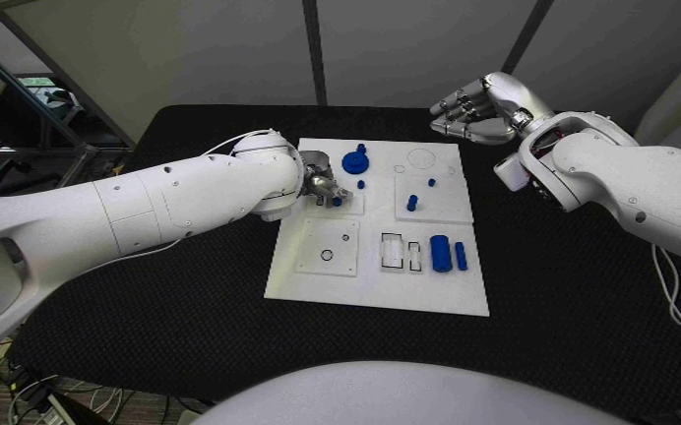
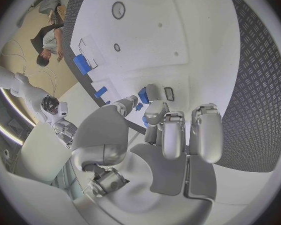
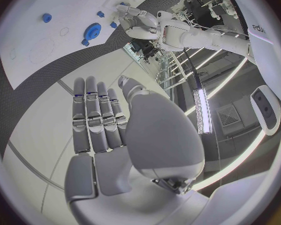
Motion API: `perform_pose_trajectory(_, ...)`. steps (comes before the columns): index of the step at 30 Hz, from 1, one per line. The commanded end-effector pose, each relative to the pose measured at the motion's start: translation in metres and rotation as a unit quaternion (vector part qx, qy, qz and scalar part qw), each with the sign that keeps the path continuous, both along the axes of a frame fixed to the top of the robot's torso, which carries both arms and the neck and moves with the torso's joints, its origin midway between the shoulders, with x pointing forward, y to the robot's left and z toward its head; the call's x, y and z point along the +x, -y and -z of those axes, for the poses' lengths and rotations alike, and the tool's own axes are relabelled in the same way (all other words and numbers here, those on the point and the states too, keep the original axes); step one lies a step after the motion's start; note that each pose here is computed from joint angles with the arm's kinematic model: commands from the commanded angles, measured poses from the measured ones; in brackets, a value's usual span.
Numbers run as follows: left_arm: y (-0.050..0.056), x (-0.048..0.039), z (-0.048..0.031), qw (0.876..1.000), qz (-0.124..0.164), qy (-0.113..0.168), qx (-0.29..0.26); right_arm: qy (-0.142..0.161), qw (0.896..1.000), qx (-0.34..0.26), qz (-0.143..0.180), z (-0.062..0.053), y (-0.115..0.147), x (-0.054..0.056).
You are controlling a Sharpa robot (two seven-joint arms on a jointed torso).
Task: Assemble the parts on the task board
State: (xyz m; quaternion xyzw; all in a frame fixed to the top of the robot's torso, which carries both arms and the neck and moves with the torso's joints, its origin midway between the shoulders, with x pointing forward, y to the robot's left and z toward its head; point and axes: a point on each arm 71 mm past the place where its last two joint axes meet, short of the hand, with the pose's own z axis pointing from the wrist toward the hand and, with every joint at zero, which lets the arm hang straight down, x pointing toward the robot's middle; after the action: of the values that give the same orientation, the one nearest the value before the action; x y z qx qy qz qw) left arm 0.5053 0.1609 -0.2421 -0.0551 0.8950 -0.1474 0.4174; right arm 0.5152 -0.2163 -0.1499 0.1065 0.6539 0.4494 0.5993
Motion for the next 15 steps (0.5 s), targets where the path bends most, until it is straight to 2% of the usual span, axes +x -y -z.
perform_pose_trajectory(1,0.0,-0.0001,-0.0011,1.0,-0.001,0.002,-0.002,0.0,1.0,-0.001,-0.004,-0.001,-0.001,0.0)
perform_pose_trajectory(8,-0.002,-0.001,-0.0038,1.0,-0.003,0.005,-0.005,0.0,1.0,-0.001,-0.003,-0.001,0.0,0.0)
perform_pose_trajectory(15,-0.006,0.0031,-0.0202,1.0,-0.009,0.015,-0.022,0.0,1.0,-0.001,-0.002,-0.001,0.001,0.0)
